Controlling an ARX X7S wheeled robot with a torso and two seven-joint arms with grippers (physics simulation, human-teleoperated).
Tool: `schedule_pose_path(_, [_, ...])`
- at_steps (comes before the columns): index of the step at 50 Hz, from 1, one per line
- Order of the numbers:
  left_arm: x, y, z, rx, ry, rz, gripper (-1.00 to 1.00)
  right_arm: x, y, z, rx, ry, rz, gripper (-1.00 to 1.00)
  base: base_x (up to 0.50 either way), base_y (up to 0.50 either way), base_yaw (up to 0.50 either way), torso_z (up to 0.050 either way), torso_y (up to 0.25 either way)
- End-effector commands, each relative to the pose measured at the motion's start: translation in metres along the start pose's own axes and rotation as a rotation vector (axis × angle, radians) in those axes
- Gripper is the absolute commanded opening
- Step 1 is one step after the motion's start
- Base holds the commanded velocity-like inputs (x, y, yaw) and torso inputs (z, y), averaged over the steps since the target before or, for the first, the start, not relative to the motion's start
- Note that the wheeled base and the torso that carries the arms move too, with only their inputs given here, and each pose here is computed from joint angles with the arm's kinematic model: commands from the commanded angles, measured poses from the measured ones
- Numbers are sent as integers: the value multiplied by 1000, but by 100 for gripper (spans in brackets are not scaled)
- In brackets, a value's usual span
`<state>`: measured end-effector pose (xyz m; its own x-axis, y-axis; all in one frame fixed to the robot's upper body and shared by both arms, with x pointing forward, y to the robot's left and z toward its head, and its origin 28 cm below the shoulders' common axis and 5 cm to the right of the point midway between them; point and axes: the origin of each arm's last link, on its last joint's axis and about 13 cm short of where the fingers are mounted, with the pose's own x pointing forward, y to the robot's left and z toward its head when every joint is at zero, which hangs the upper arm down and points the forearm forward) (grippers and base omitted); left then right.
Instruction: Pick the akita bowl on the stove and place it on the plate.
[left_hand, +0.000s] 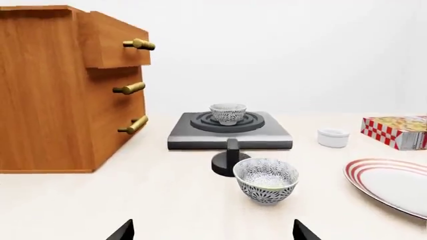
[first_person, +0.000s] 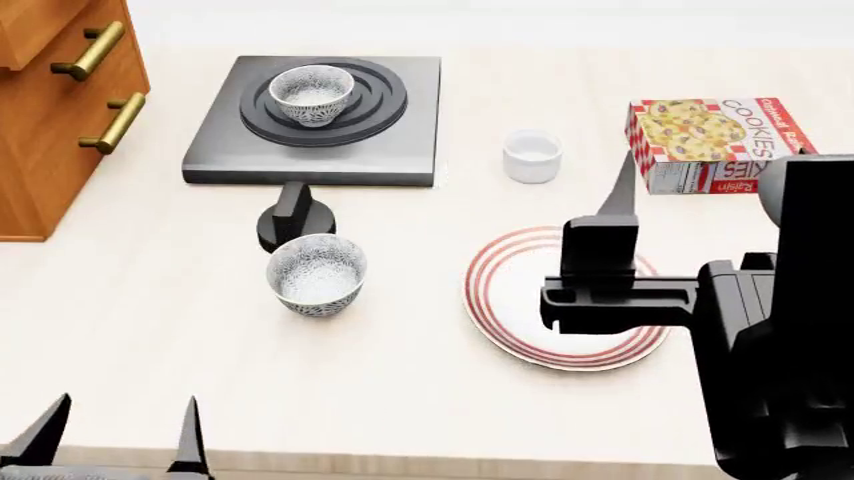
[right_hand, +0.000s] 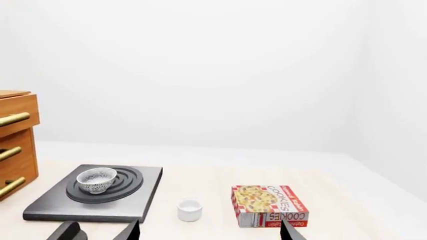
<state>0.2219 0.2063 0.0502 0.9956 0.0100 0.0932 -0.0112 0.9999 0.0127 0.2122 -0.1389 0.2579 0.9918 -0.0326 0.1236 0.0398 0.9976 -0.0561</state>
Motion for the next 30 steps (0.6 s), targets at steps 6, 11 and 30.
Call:
schedule_pose_path(6, [50,-4,77,36,34,-30,100,0,0,-1,2,-2,3,100,0,0,0,0,0])
schedule_pose_path(11, [80,-6,97,4,83,16,100,0,0,-2,6,-3,4,100,0,0,0,0,0])
schedule_pose_path(30, [102,-10,115,-19,127,28,100,0,0,-1,17,-13,4,100,0,0,0,0,0])
